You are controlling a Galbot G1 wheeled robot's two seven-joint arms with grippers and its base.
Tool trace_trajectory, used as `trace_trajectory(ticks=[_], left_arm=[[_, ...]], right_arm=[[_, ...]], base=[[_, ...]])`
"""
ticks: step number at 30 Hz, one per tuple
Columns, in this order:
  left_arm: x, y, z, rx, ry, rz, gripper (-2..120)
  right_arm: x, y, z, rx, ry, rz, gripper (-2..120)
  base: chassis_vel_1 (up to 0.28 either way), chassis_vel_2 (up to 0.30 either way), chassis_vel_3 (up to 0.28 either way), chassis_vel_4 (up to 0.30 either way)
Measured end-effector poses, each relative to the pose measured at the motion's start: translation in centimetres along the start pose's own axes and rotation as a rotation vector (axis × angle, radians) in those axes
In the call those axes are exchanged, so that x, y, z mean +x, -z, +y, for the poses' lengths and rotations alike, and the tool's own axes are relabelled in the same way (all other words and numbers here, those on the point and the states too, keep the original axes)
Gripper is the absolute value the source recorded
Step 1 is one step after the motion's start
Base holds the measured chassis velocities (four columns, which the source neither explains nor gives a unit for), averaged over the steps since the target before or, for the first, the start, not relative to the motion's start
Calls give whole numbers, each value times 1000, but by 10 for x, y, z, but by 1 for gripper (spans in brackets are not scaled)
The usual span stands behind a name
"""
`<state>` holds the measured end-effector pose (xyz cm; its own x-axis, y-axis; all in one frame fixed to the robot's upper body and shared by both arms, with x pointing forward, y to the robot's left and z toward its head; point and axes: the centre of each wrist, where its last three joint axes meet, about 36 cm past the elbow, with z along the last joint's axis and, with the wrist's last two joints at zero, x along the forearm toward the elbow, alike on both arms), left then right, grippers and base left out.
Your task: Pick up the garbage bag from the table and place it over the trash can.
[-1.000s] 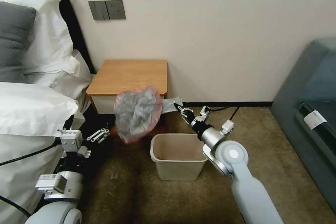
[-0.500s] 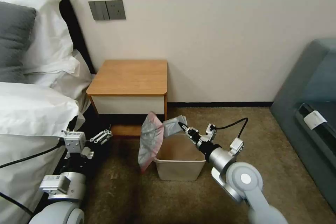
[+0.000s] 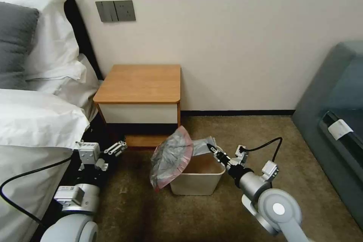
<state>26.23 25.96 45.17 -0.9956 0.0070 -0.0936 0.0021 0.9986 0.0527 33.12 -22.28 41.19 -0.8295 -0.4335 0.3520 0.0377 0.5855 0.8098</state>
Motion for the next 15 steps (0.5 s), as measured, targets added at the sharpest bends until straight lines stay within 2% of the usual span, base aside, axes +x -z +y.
trace_trajectory(ticks=[15], left_arm=[[-6, -11, -4, 23, 18, 11, 100]], right_arm=[[-18, 3, -20, 7, -142, 76, 0]], base=[[0, 0, 0, 0]])
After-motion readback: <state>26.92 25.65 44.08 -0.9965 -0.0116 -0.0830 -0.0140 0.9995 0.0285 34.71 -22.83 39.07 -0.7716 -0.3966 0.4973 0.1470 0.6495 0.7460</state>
